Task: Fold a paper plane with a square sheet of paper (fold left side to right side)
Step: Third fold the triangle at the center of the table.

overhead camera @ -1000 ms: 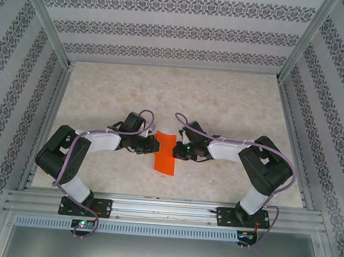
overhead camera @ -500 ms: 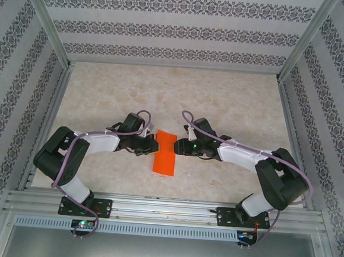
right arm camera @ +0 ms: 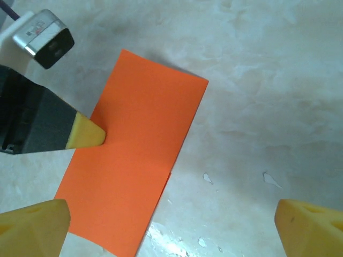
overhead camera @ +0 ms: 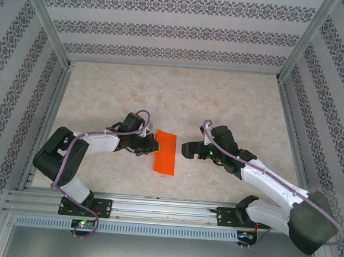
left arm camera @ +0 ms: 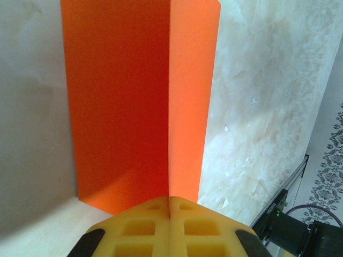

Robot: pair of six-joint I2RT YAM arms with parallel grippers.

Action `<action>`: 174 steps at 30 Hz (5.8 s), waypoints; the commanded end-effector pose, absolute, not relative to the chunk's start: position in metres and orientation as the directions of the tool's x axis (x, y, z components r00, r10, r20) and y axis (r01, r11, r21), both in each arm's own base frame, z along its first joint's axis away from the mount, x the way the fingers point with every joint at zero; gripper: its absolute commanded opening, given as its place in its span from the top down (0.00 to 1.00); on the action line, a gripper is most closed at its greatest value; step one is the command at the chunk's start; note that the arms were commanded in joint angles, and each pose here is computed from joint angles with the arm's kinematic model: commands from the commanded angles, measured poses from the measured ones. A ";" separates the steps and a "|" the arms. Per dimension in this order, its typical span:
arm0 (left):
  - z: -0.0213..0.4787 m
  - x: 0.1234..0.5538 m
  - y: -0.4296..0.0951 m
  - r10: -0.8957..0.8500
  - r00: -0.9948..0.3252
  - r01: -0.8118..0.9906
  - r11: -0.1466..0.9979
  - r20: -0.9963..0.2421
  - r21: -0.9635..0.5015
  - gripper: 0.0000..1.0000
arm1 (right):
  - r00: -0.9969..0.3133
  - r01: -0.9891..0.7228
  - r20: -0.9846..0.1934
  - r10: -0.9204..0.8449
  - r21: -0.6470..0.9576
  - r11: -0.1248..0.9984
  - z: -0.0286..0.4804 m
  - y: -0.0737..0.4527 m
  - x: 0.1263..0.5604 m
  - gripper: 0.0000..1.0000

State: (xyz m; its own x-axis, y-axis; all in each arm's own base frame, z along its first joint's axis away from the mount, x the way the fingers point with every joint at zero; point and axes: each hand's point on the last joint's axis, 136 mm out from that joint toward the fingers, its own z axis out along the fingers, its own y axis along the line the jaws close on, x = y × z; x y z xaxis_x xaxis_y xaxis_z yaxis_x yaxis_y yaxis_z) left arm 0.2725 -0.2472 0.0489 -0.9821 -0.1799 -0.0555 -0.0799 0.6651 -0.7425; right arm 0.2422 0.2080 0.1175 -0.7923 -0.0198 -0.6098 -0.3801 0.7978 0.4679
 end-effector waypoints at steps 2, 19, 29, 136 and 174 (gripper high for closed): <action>0.057 0.280 -0.247 -0.226 -0.973 -0.107 0.651 -0.057 -0.752 1.00 | -0.727 -0.435 -0.685 -0.050 0.403 0.805 0.124 0.197 0.239 0.02; 0.054 0.279 -0.254 -0.258 -0.966 -0.172 0.630 0.005 -0.758 1.00 | -0.327 -0.774 -0.827 -0.458 -0.045 0.632 0.113 0.250 0.181 0.02; 0.049 0.278 -0.257 -0.260 -0.965 -0.191 0.629 0.028 -0.754 1.00 | -0.081 -0.810 -0.710 -0.699 -0.362 0.462 0.083 0.296 0.160 0.02; -0.002 0.291 -0.302 0.249 -0.964 0.254 0.743 -0.096 -0.619 0.93 | -0.918 -0.354 -0.374 -0.133 0.618 0.702 0.037 0.264 0.199 1.00; -0.003 0.291 -0.309 0.290 -0.952 0.288 0.734 -0.099 -0.615 0.95 | -0.910 -0.297 -0.405 -0.086 0.495 0.816 0.022 0.234 0.232 1.00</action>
